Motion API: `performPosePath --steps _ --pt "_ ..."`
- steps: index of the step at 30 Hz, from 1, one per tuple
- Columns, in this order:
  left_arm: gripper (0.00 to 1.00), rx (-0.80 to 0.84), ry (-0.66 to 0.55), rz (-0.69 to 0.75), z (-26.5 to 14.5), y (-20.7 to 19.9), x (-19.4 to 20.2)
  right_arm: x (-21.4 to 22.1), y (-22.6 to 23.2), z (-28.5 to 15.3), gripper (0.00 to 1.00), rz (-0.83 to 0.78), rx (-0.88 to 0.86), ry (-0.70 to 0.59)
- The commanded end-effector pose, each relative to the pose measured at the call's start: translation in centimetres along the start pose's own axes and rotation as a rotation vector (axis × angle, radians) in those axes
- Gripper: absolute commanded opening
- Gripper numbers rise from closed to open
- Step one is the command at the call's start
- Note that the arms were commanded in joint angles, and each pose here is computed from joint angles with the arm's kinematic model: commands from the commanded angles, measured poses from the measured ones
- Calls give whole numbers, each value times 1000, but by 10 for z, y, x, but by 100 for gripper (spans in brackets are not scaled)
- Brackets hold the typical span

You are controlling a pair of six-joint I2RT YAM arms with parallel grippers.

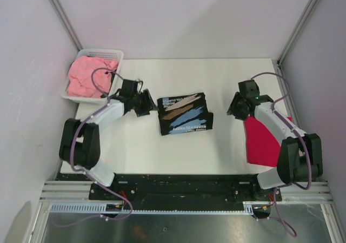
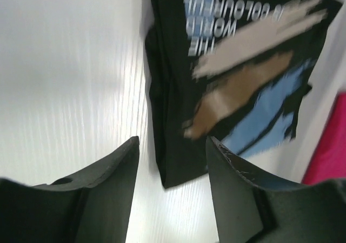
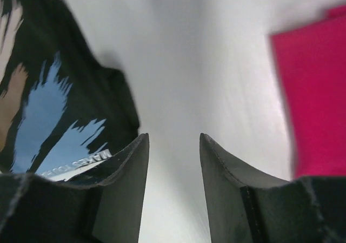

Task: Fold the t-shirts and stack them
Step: Smooth out wrinkles on the folded tshirt, then put the neatly folded tshirt into the corner of the board with both arms

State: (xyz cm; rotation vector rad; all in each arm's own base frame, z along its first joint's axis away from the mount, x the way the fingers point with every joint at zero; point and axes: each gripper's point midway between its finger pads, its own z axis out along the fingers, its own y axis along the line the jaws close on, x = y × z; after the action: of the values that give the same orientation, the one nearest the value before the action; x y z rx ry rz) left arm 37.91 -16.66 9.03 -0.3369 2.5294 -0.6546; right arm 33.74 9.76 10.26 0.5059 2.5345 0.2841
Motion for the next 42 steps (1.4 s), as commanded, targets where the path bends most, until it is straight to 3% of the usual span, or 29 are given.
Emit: performPosePath --steps 1,9,22,26,34,42 --pt "57 87 66 -17 -21 -4 45 -6 -47 -19 48 16 170 -45" --pt "51 148 169 -3 -24 -3 100 -8 -56 -25 48 40 186 -70" --pt "34 63 215 4 9 2 120 -9 -65 -24 49 43 198 -72" --pt "30 21 202 -4 13 10 121 -10 -67 -23 49 42 199 -73" --pt "2 -30 117 -9 17 11 95 -17 -74 -12 49 43 230 -82" --pt "0 -121 66 -44 8 33 74 -17 -91 9 49 54 294 -61"
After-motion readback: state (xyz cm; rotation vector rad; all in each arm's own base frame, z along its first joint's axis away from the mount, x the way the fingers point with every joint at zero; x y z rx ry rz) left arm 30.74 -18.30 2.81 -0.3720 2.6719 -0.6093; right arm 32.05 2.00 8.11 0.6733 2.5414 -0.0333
